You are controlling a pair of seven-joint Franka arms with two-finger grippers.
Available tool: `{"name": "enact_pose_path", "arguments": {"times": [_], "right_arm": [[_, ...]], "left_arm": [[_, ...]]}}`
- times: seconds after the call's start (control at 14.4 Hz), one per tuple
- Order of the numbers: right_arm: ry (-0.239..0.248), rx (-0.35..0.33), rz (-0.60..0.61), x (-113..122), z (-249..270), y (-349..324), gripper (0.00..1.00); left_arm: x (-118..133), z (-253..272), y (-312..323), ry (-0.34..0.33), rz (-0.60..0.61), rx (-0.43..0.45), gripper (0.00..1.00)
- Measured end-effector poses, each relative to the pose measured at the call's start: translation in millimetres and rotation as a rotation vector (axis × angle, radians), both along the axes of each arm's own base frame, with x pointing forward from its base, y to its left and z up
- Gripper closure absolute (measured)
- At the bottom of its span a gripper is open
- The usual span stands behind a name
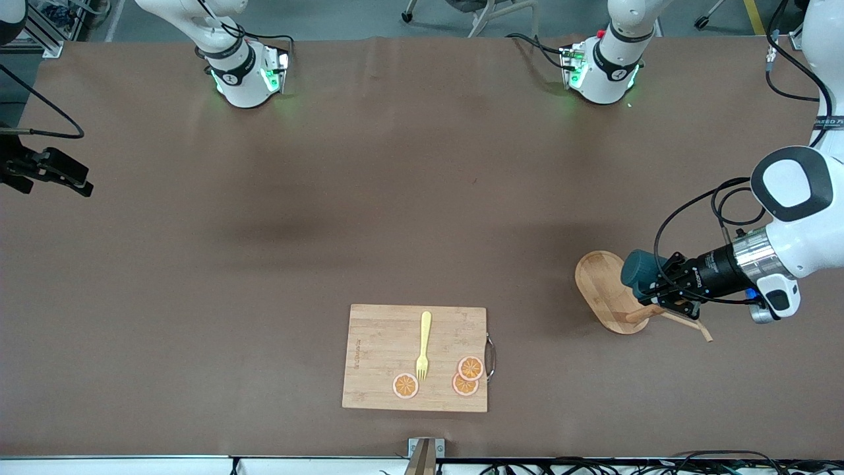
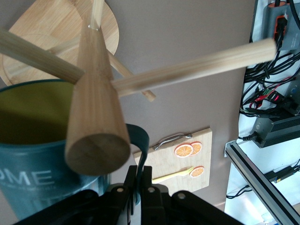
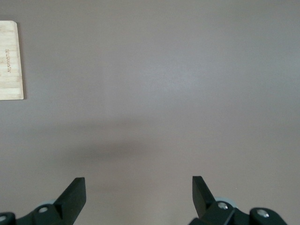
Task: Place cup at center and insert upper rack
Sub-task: 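Lower the mug onto the stool seat with the left gripper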
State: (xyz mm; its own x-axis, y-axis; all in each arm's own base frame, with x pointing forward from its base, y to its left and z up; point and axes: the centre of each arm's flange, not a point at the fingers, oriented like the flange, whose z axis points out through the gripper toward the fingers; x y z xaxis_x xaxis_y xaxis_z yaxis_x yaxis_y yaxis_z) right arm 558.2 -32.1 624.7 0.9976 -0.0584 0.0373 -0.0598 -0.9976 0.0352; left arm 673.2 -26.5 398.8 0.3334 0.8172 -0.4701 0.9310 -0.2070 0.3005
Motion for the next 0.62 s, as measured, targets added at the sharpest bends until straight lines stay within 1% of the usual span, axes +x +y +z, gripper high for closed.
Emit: {"name": "enact_pose_path", "arguments": {"times": [0.07,0.14,0.28,0.42,0.49,0.56,0.62], "right_arm": [[0.000,0.000,-0.003,-0.1,0.0,-1.6,0.00],[-0.001,0.000,-0.005,-0.1,0.1,-2.7,0.00],[-0.002,0.000,-0.005,0.0,0.2,-3.1,0.00],[-0.003,0.000,-0.005,0.1,0.3,-3.1,0.00],[-0.004,0.000,-0.005,0.3,0.4,-2.9,0.00],[-0.006,0.000,-0.004,0.4,0.5,-2.5,0.00],[-0.007,0.000,-0.003,0.6,0.6,-1.8,0.00]], "left_arm": [[0.6,0.7,0.4,-0.007,-0.002,0.006,0.78],[2.0,2.3,1.6,-0.023,-0.004,0.022,0.66],[4.6,6.7,4.1,-0.049,-0.015,0.061,0.48],[5.9,9.8,3.5,-0.060,-0.020,0.071,0.28],[6.6,11.2,2.8,-0.067,-0.022,0.076,0.17],[7.1,12.4,1.9,-0.075,-0.030,0.090,0.07],[7.8,13.9,1.4,-0.088,-0.040,0.113,0.00]]}}
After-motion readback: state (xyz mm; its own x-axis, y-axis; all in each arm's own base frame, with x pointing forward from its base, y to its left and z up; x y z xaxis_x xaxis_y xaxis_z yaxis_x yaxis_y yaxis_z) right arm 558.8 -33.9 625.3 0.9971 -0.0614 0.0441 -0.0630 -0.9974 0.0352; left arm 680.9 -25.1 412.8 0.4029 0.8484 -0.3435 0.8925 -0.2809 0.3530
